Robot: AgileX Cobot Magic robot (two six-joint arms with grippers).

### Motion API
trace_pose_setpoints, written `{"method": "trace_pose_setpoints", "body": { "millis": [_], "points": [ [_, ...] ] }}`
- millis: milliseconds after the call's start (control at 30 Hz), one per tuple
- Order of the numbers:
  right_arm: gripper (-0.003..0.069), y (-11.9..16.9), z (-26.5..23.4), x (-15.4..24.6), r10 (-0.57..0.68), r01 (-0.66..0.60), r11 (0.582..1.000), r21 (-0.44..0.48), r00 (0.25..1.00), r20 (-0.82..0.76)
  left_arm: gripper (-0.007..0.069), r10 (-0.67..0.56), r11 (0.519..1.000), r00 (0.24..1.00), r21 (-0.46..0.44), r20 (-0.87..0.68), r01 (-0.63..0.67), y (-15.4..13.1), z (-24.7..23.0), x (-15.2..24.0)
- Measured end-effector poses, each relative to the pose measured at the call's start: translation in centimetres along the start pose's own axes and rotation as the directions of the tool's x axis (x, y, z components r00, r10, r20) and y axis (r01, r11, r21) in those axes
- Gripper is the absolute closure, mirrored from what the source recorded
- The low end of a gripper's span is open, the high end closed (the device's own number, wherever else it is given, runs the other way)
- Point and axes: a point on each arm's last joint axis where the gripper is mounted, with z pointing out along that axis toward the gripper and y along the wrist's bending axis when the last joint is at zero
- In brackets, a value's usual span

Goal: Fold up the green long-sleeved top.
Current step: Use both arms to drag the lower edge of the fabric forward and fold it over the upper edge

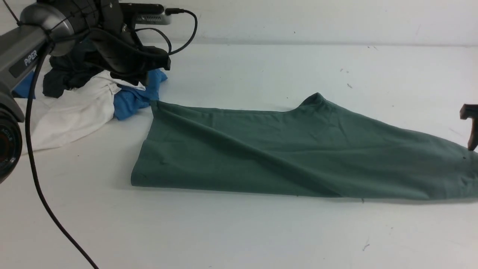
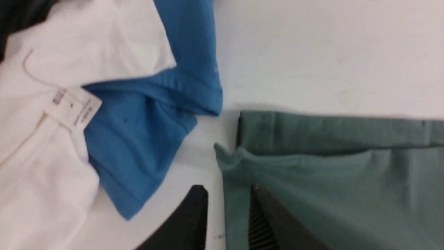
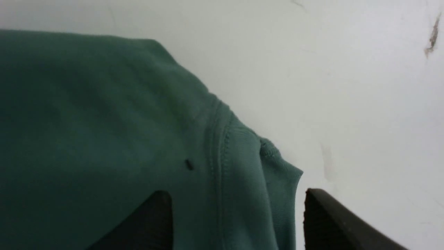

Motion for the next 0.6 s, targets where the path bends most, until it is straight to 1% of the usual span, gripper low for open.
{"method": "trace_pose_setpoints", "body": {
  "millis": [33, 67, 100, 167, 300, 400, 533, 567, 600],
  "points": [
    [0.0173, 0.1, -0.9, 0.1, 0.002, -0.002, 1.0, -0.018, 1.0, 0.018, 0.0379, 0.0, 1.0, 1.0, 0.001, 0.012, 0.0, 0.0, 0.6, 0.0],
    [0.0173, 0.1, -1.0, 0.1, -0.001, 0.001, 1.0, -0.019, 1.0, 0.021, 0.0379, 0.0, 1.0, 1.0, 0.001, 0.014, 0.0, 0.0, 0.7, 0.0],
    [0.0169, 0.3, -1.9, 0.2, -0.003, 0.004, 1.0, -0.027, 0.999, 0.041, 0.033, 0.0, 1.0, 1.0, 0.001, 0.015, 0.0, 0.0, 1.5, 0.1],
    [0.0167, 0.6, -3.0, 0.4, -0.013, 0.015, 0.999, -0.03, 0.998, 0.062, 0.0268, 0.0, 1.0, 1.0, 0.001, 0.009, 0.0, 0.0, 3.0, 0.5],
    [0.0166, 1.3, -4.0, 0.6, -0.059, 0.062, 0.997, -0.035, 0.995, 0.082, 0.0197, 0.0, 1.0, 1.0, 0.0, -0.004, 0.0, 0.1, 5.9, 1.3],
    [0.0166, 1.6, -4.0, 0.7, -0.074, 0.077, 0.996, -0.037, 0.994, 0.084, 0.0187, 0.0, 1.0, 1.0, -0.001, -0.012, 0.0, 0.2, 7.3, 1.8],
    [0.0166, 1.7, -4.0, 0.7, -0.075, 0.078, 0.996, -0.037, 0.994, 0.084, 0.0193, 0.0, 1.0, 1.0, -0.001, -0.011, 0.0, 0.2, 8.5, 2.2],
    [0.0166, 1.7, -4.0, 0.7, -0.076, 0.079, 0.996, -0.037, 0.994, 0.083, 0.022, 0.0, 1.0, 1.0, -0.001, -0.006, 0.0, 0.2, 8.9, 2.3],
    [0.0166, 1.7, -4.0, 0.7, -0.076, 0.079, 0.996, -0.037, 0.994, 0.083, 0.0264, 0.0, 1.0, 1.0, 0.0, 0.003, 0.0, 0.2, 9.1, 2.2]
  ]
}}
